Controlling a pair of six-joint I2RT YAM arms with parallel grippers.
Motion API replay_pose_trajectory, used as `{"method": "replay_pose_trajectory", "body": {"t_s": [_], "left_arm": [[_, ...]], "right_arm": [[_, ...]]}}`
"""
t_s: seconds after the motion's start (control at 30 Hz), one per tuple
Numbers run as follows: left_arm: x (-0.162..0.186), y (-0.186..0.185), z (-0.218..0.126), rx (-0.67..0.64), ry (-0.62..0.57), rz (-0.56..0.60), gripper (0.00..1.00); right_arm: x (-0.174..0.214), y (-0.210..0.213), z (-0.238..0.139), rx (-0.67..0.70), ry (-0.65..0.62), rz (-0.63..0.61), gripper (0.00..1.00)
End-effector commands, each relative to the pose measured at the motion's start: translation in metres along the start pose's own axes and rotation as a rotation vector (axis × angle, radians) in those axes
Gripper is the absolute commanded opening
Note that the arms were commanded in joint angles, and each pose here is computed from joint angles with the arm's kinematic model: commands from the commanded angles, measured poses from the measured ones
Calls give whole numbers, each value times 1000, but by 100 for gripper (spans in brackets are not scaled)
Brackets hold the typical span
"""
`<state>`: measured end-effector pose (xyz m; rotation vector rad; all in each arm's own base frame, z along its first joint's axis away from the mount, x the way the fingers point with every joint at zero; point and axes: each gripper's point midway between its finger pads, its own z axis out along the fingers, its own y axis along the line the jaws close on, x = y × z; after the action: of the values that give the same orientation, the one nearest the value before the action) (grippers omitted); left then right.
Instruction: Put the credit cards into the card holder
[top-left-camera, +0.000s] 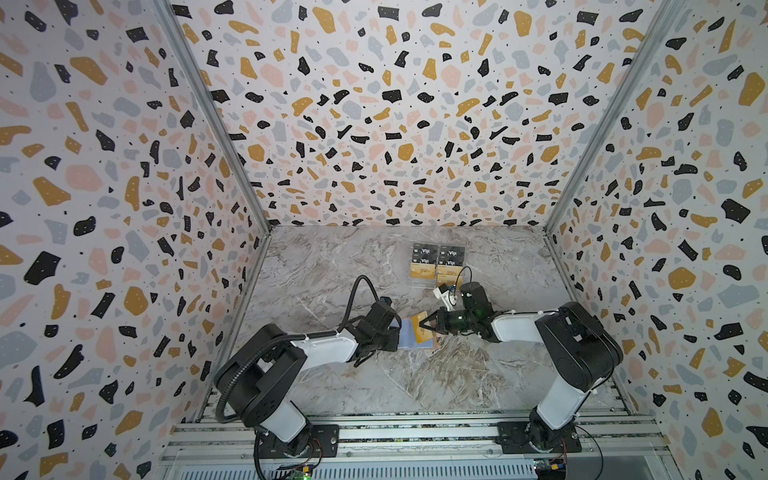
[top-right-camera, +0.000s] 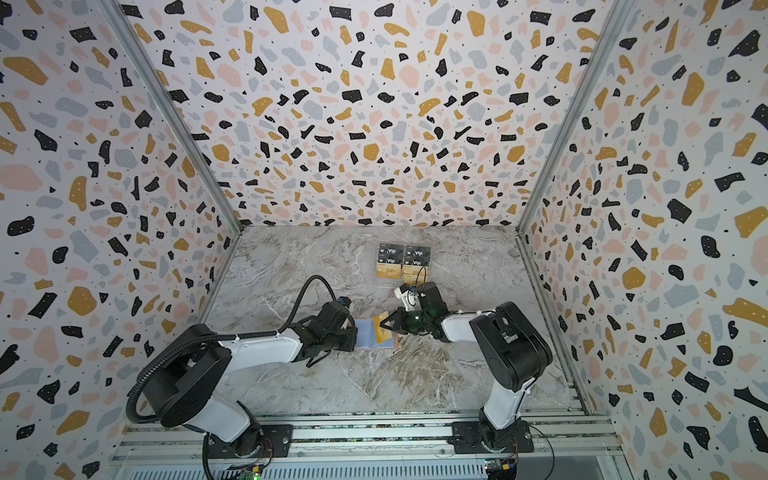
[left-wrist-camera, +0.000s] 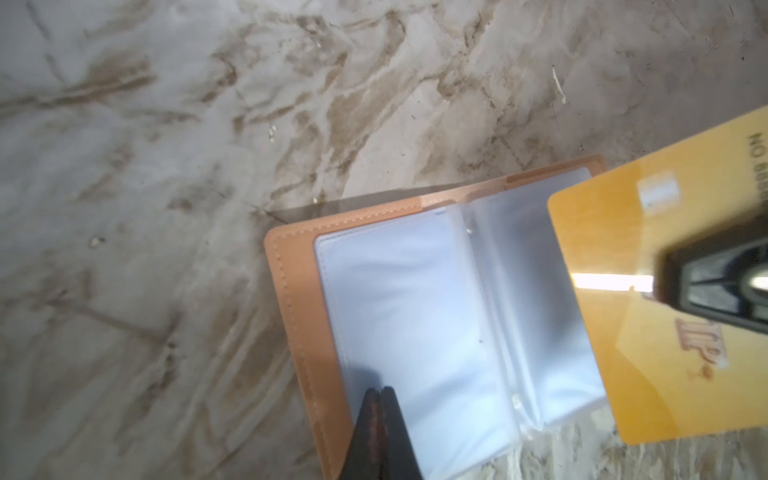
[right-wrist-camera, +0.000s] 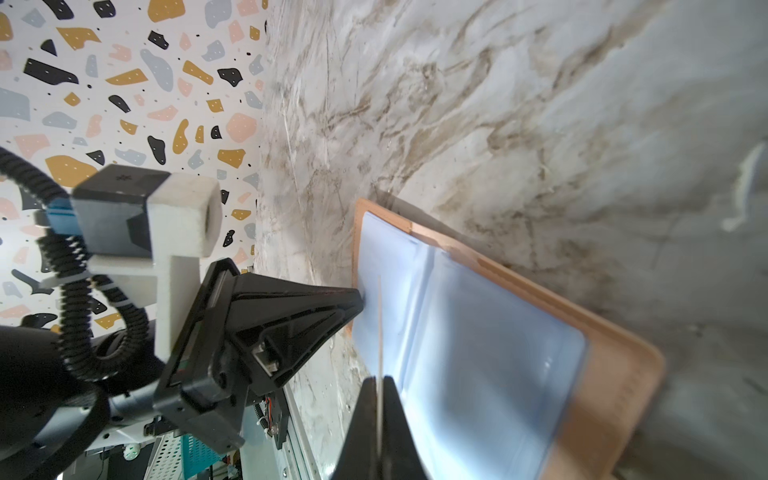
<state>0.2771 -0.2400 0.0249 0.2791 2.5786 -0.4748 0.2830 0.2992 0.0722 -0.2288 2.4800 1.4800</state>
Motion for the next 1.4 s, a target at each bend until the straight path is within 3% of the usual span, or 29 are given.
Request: {"method": "replay_pose_trajectory", "body": {"t_s": [0.0,0.47,1.37], "left_arm": [[3,4,6,-11,57,53,0],[6,0,5,18,60,8,0],[7,-3,2,43,49,-16,0]], "right_arm": [[-4,11,1,-32,14,-29,0],[14,-9,8,-35,33,73,0],[33,-19,13,-32,57,138,0]]}}
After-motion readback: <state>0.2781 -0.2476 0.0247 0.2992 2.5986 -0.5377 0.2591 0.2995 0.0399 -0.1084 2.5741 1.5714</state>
